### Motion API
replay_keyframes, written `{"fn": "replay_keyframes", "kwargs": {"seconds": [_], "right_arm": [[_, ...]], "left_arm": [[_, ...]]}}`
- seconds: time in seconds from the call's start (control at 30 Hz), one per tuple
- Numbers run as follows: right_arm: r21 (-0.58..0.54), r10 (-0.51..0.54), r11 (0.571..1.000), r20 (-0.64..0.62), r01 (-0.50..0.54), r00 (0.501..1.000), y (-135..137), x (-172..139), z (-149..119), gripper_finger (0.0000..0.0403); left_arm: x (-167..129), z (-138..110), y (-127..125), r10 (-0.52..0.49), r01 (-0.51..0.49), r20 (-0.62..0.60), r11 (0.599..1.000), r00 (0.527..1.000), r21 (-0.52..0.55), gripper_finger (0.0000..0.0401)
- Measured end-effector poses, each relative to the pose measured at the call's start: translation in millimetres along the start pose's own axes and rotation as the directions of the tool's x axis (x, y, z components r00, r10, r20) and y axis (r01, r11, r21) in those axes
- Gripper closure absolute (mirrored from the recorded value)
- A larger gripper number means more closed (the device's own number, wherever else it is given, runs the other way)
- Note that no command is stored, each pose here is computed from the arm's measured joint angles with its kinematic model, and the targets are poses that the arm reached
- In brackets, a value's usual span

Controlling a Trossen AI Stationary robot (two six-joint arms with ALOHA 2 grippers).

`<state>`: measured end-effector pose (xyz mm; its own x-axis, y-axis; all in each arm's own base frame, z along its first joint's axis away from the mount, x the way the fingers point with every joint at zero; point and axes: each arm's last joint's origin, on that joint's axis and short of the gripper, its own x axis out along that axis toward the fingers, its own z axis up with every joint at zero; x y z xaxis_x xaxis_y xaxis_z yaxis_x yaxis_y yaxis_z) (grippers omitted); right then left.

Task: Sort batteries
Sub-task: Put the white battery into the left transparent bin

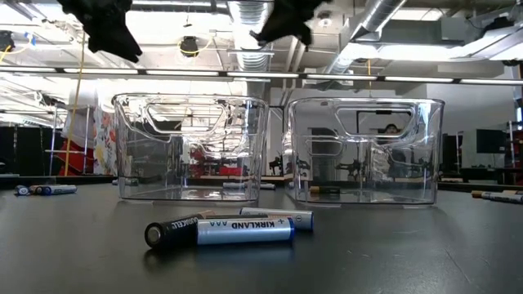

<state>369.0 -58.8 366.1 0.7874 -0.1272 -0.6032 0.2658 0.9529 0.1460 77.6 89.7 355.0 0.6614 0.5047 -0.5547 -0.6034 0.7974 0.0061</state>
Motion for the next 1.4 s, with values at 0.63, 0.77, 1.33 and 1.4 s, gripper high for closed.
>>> {"fn": "replay_keyframes", "kwargs": {"seconds": [0.63, 0.77, 1.33, 1.4], "right_arm": [[-0.081, 0.011, 0.996, -0.234, -0.031, 0.972, 41, 144, 4, 0.0392], [-0.094, -0.004, 0.995, -0.332, -0.029, 0.943, 47, 174, -18, 0.0392], [-0.144, -0.068, 0.989, -0.561, -0.017, 0.825, 41, 210, -68, 0.0391], [-0.145, -0.070, 0.989, -0.568, -0.017, 0.820, 41, 209, -68, 0.0391]], "left_arm": [[-20, -23, -8, -0.017, 0.022, -0.105, 0.999, 0.994, 0.045, 0.0232], [-23, -24, -9, -0.015, 0.019, -0.095, 0.999, 0.995, 0.041, 0.0232], [-23, -25, -11, -0.082, 0.083, -0.101, 0.996, 0.991, 0.006, 0.0232], [-23, -25, -12, -0.141, 0.143, -0.091, 0.990, 0.986, 0.018, 0.0232]]}}
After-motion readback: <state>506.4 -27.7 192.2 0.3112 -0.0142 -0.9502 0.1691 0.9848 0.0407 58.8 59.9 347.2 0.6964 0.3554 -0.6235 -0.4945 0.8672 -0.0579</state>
